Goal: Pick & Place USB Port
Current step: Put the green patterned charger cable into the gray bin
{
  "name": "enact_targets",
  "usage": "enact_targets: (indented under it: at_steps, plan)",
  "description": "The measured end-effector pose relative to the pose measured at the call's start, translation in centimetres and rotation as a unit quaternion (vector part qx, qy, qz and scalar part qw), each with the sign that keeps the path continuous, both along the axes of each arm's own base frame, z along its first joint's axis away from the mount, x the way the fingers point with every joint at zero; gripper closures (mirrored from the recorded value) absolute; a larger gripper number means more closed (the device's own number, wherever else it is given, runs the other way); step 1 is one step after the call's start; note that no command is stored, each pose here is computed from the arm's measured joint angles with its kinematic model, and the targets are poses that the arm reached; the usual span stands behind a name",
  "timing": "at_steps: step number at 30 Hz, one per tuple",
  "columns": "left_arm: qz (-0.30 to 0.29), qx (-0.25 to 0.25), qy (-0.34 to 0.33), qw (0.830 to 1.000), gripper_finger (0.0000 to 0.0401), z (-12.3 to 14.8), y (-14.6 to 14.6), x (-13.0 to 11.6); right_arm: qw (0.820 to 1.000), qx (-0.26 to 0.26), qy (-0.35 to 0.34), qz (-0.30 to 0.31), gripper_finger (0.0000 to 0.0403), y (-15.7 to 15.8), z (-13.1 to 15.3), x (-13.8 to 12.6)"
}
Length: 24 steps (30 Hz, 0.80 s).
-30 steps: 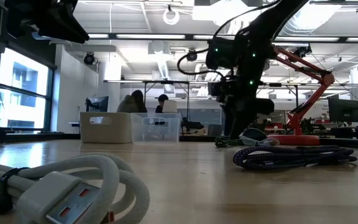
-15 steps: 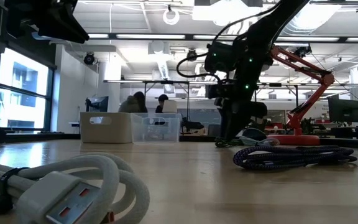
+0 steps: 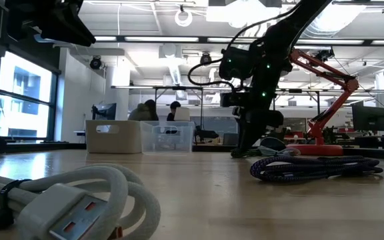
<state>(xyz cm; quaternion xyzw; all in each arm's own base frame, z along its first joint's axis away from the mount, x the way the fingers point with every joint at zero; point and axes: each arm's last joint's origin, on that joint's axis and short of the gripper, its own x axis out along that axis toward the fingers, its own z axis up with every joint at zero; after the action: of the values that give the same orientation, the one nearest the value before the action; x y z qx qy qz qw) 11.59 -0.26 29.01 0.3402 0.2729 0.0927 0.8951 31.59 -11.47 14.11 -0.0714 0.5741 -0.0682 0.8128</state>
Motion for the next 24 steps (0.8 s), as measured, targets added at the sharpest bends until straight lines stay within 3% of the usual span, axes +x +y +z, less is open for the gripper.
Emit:
enact_targets:
  at_steps: [3, 5, 14, 24]
  plan:
    - [0.003, -0.007, -0.003, 1.000, 0.0318, 0.0, 0.0, 0.0, 1.000, -0.007, 0.014, -0.011, 0.0370, -0.1, -0.8, 0.1]
    - [0.003, -0.011, -0.004, 1.000, 0.0318, 0.0, 0.0, 0.0, 1.000, -0.005, 0.021, -0.021, 0.0391, -0.2, -1.3, 0.2]
    - [-0.001, -0.029, -0.008, 1.000, 0.0318, 0.0, -0.1, 0.0, 0.998, -0.060, 0.010, -0.024, 0.0401, 1.2, -0.4, 1.2]
    - [-0.009, -0.045, -0.004, 0.999, 0.0318, -0.1, -0.2, 0.0, 0.989, -0.144, -0.020, -0.002, 0.0402, 4.6, 4.7, 3.0]
